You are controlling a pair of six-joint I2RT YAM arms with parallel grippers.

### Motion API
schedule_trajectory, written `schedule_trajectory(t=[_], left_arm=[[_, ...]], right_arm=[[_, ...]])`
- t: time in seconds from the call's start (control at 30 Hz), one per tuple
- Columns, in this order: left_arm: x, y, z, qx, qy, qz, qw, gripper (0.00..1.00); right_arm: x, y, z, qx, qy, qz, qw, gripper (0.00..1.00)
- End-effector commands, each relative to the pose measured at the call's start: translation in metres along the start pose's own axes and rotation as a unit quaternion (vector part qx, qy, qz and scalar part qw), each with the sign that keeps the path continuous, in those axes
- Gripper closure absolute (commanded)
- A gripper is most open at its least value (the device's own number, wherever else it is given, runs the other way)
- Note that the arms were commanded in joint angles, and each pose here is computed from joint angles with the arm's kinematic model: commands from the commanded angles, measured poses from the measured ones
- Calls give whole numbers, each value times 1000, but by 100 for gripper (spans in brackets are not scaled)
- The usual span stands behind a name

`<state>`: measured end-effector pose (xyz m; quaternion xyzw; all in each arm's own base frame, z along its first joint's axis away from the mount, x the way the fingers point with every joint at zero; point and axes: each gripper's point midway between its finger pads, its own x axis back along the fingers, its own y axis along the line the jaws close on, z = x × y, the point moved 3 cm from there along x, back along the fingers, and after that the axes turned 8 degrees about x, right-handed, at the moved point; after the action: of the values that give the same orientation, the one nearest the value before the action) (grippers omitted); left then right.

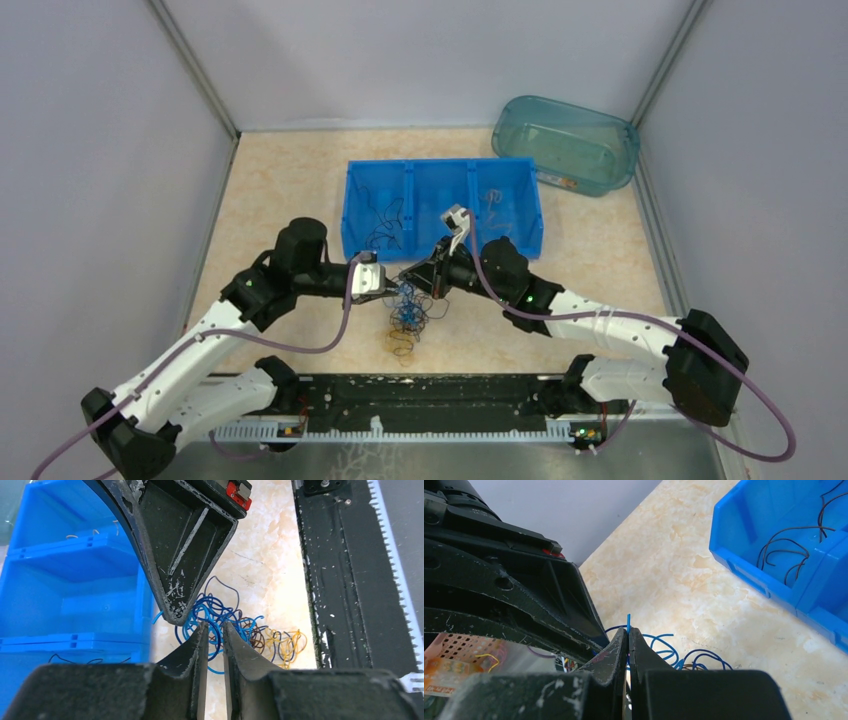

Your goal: Untangle the cables

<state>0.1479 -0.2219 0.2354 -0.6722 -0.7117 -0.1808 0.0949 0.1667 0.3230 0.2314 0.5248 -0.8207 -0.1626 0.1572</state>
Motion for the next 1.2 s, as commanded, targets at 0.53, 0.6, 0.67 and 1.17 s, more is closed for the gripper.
schedule_trajectory(t=[0.53,0.6,0.67,1.17], left_arm=[[19,6,-23,-63,-4,-35,997,100],[22,5,-29,-64,-5,-35,997,99],[25,5,-32,-65,-4,-36,997,99],[36,15,-84,-37,-54,-54,996,99]], right_arm=[[6,-10,-8,7,-21,53,998,70],[10,-15,-3,13,-16,64,998,63],[15,-17,-3,28,-14,70,997,56],[41,32,-35,169,-89,-79,978,34]])
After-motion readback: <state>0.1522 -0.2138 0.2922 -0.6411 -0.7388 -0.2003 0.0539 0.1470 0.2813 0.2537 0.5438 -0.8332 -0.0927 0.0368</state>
